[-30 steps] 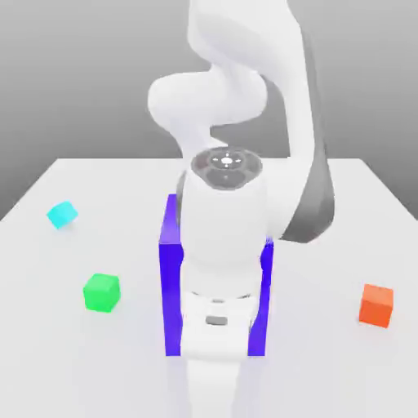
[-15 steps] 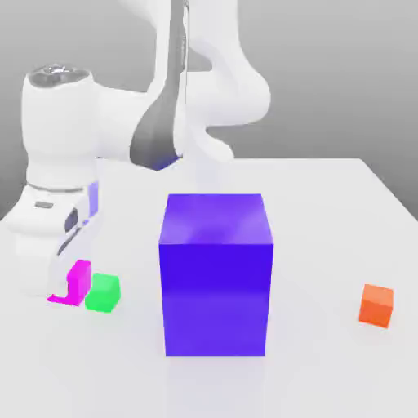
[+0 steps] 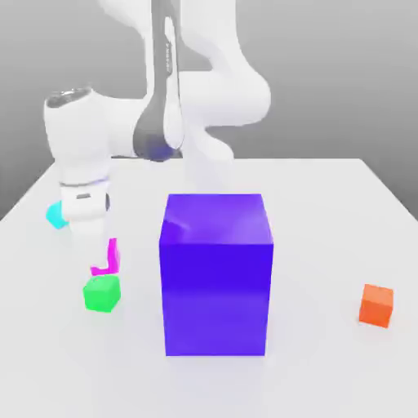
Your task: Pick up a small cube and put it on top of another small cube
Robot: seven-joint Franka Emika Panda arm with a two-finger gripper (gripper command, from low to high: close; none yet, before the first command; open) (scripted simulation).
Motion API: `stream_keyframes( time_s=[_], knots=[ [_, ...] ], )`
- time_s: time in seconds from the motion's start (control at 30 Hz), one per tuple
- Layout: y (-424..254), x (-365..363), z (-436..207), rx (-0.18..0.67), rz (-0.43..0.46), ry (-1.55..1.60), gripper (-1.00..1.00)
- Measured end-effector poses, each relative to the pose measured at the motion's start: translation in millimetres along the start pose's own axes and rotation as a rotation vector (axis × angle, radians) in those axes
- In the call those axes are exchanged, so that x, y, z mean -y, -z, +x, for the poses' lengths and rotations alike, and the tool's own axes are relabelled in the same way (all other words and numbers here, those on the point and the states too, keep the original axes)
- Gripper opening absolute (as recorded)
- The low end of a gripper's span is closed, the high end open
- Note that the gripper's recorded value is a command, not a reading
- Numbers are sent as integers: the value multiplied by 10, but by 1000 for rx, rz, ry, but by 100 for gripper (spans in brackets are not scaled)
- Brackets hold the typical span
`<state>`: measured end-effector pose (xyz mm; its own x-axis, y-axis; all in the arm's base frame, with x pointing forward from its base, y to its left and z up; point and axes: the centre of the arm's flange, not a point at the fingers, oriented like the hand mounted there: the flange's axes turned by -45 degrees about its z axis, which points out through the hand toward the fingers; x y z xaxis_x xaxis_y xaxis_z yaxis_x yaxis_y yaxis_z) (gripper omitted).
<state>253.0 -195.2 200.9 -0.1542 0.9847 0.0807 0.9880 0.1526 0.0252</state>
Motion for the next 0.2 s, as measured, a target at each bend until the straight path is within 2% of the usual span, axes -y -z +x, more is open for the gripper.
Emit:
stream_keyframes(
  time_s=[0.2],
  knots=[
    [-218, 56, -54, 51, 16, -3, -100]
  ],
)
